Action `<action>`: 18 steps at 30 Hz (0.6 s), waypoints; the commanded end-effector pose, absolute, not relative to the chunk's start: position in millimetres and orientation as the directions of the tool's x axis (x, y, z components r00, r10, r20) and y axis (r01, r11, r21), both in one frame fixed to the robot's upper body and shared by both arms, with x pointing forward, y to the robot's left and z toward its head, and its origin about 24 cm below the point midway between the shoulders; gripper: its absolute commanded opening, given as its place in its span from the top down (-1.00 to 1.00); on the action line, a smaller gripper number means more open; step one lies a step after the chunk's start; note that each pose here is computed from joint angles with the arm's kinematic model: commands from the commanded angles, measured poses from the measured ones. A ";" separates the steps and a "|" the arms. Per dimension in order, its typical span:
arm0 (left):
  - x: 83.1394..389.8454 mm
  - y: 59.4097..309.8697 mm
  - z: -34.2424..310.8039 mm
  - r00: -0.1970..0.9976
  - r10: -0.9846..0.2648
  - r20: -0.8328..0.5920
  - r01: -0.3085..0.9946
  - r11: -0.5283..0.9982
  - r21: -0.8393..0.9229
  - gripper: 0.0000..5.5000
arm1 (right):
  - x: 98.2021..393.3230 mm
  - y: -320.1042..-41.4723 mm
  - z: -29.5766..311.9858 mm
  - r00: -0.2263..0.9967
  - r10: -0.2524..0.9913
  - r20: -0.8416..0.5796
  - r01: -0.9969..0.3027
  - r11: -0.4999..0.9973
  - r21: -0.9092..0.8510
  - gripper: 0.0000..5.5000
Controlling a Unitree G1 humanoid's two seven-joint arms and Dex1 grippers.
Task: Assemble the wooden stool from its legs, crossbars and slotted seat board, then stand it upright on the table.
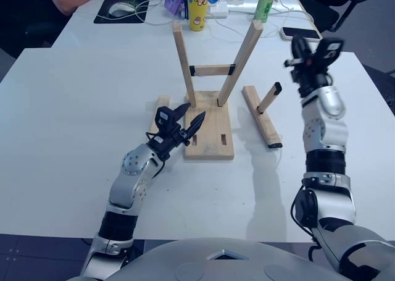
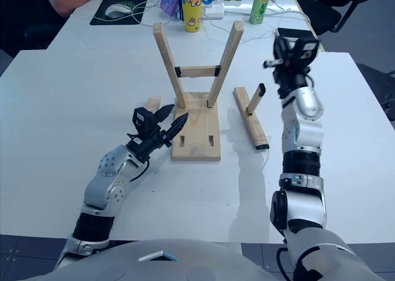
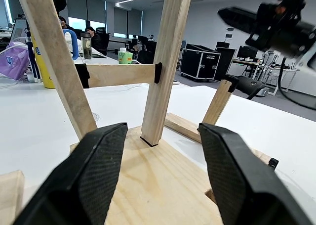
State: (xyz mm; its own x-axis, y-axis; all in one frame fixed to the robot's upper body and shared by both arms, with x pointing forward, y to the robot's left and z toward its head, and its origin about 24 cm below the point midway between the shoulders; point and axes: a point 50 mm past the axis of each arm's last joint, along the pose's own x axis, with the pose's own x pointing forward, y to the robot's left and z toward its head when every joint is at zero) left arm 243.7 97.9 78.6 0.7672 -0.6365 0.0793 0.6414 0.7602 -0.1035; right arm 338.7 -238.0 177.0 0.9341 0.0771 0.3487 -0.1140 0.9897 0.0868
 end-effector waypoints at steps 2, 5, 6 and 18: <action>240.4 100.6 71.9 0.786 -0.616 0.061 0.619 0.780 -0.096 0.02 | 318.6 -282.3 168.2 0.978 -0.028 0.205 0.008 0.995 0.101 0.53; 240.3 102.3 72.8 0.794 -0.605 0.067 0.608 0.788 -0.093 0.02 | 287.5 -286.5 100.1 0.981 0.094 -0.167 -0.088 0.995 0.047 0.38; 239.8 104.0 72.4 0.798 -0.599 0.066 0.603 0.793 -0.092 0.02 | 275.9 -279.9 87.1 0.963 0.148 -0.224 -0.133 0.988 0.082 0.31; 235.9 108.6 65.3 0.807 -0.589 0.042 0.590 0.801 -0.106 0.02 | 261.7 -232.1 60.7 0.862 0.319 -0.394 -0.295 0.948 0.122 -0.33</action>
